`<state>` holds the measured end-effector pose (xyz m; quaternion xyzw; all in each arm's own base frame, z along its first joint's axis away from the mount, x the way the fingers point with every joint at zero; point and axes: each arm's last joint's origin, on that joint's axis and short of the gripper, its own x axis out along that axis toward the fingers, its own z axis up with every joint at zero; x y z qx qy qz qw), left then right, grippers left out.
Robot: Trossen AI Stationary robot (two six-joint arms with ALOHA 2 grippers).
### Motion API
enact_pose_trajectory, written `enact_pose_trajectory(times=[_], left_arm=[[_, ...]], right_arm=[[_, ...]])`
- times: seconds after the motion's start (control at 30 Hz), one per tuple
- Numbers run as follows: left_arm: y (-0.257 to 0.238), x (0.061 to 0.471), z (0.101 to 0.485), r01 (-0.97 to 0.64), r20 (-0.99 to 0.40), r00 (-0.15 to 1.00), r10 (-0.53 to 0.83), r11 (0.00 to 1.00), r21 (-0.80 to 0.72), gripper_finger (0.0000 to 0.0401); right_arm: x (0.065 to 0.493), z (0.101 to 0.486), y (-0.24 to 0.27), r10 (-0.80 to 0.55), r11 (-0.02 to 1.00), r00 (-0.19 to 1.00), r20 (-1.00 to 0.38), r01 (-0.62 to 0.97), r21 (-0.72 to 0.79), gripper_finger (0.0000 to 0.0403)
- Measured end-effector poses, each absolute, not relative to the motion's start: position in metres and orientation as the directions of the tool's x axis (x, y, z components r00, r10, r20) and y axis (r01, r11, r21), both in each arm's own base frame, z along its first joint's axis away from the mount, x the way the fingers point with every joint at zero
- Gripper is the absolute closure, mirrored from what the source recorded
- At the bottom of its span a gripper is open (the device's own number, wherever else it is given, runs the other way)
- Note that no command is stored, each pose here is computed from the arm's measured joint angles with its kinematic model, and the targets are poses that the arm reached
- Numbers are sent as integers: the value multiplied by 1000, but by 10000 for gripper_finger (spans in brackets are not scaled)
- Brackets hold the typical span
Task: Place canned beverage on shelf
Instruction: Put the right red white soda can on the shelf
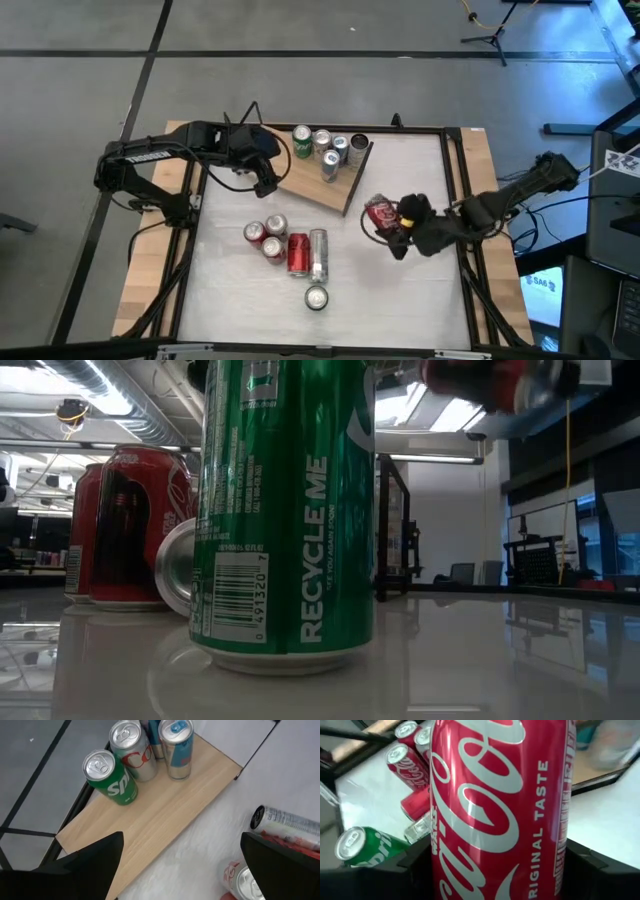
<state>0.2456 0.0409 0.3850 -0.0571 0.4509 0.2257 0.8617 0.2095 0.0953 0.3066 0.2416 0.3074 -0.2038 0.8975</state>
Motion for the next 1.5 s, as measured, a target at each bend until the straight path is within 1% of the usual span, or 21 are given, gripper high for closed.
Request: enact_pose_trajectory(times=[0.07, 0.13, 0.2, 0.27, 0.33, 0.43, 0.5, 0.67, 0.8, 1.03, 1.23, 1.4, 1.5], left_arm=[[41, 247, 386, -443, -792, 508, 340, 891, 98, 12], [41, 248, 387, -444, -786, 516, 341, 891, 94, 12], [41, 249, 387, -446, -778, 526, 342, 890, 90, 12], [41, 250, 388, -447, -774, 532, 343, 890, 87, 12], [42, 250, 388, -448, -768, 540, 344, 890, 84, 12], [42, 250, 388, -448, -768, 540, 344, 890, 84, 12], [42, 250, 388, -448, -768, 540, 344, 890, 84, 12], [42, 251, 389, -449, -761, 549, 345, 890, 80, 12], [42, 255, 392, -452, -731, 586, 350, 890, 63, 12], [42, 267, 400, -523, -636, 684, 357, 848, -87, 12], [31, 284, 392, -516, -640, 697, 324, 846, -134, 12], [21, 304, 378, -495, -655, 693, 301, 860, -129, 12], [13, 322, 367, -474, -654, 702, 284, 871, -130, 12]], right_arm=[[213, 284, 96, -181, 792, 781, -597, 475, 383, 111], [217, 260, 98, -119, 795, 845, -521, 396, 460, 111], [221, 239, 98, -29, 795, 912, -408, 269, 544, 111], [221, 224, 96, 55, 800, 962, -266, 117, 589, 111], [218, 212, 93, 91, 829, 987, -135, 0, 560, 111], [210, 194, 89, 98, 902, 995, -29, -77, 424, 111], [206, 183, 87, 97, 931, 995, -16, -85, 356, 110], [208, 163, 86, 35, 961, 998, -55, -19, 276, 97], [214, 151, 88, 12, 975, 995, -96, 9, 222, 106], [220, 137, 91, -4, 985, 994, -107, 23, 173, 103], [227, 128, 93, -44, 991, 990, -134, 61, 123, 107], [234, 128, 96, -44, 994, 997, -56, 49, 93, 104], [236, 121, 95, -45, 995, 998, -48, 49, 84, 106]])
